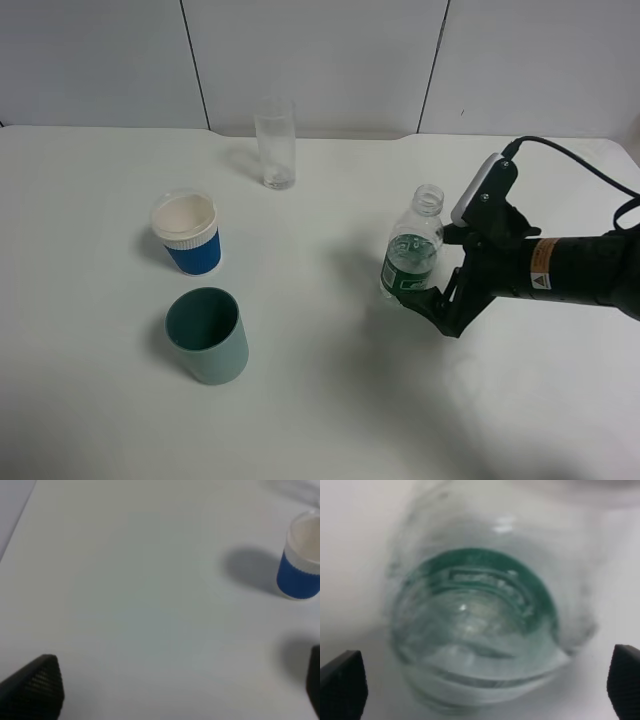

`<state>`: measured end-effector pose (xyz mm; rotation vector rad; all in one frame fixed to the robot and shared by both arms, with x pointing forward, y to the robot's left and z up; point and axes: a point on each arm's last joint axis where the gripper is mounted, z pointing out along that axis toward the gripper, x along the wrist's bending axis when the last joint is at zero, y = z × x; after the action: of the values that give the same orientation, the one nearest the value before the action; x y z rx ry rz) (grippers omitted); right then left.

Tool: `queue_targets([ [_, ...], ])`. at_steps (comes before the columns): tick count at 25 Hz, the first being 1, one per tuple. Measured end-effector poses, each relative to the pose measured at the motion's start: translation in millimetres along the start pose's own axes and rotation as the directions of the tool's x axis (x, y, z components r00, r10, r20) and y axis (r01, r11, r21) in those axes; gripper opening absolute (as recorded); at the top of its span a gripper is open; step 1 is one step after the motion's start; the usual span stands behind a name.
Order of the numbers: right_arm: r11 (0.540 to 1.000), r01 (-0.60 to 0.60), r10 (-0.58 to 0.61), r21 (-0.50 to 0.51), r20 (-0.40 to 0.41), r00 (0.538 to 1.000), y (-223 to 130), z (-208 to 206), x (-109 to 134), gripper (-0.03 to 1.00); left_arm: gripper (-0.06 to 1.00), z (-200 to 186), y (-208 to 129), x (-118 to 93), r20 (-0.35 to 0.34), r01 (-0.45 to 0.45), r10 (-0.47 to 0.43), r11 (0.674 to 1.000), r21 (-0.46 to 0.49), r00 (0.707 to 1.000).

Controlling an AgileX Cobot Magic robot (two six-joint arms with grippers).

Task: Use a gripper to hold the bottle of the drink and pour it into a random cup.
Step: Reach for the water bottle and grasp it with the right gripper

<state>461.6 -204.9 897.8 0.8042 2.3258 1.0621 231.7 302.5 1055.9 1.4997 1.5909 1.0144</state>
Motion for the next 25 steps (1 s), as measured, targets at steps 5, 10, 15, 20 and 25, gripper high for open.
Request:
queue_targets([
  [5, 1.0, -0.018, 0.019, -0.02, 0.034, 0.999, -1.3, -2.6, -11.1, 0.95, 0.98, 0.0, 0.0, 0.0, 0.0, 0.0, 0.0, 1.0, 0.0, 1.0],
  [10, 0.998, -0.045, 0.046, -0.041, 0.021, 0.999, -7.9, 4.1, -14.6, 0.95, 0.98, 0.0, 0.0, 0.0, 0.0, 0.0, 0.0, 1.0, 0.0, 1.0],
  [15, 0.998, -0.055, 0.055, -0.014, -0.03, 0.998, -18.3, 20.3, -13.1, 0.95, 0.98, 0.0, 0.0, 0.0, 0.0, 0.0, 0.0, 1.0, 0.0, 1.0],
  [20, 0.998, -0.055, 0.054, -0.04, -0.035, 0.998, -15.8, 27.5, -16.4, 0.95, 0.98, 0.0, 0.0, -0.1, 0.001, 0.001, -0.001, 1.0, 0.0, 1.0],
  [25, 0.997, -0.016, 0.013, -0.077, -0.049, 0.999, -7.7, 30.5, -19.5, 0.94, 0.98, 0.0, 0.0, -0.1, 0.001, 0.001, -0.001, 1.0, 0.0, 1.0],
])
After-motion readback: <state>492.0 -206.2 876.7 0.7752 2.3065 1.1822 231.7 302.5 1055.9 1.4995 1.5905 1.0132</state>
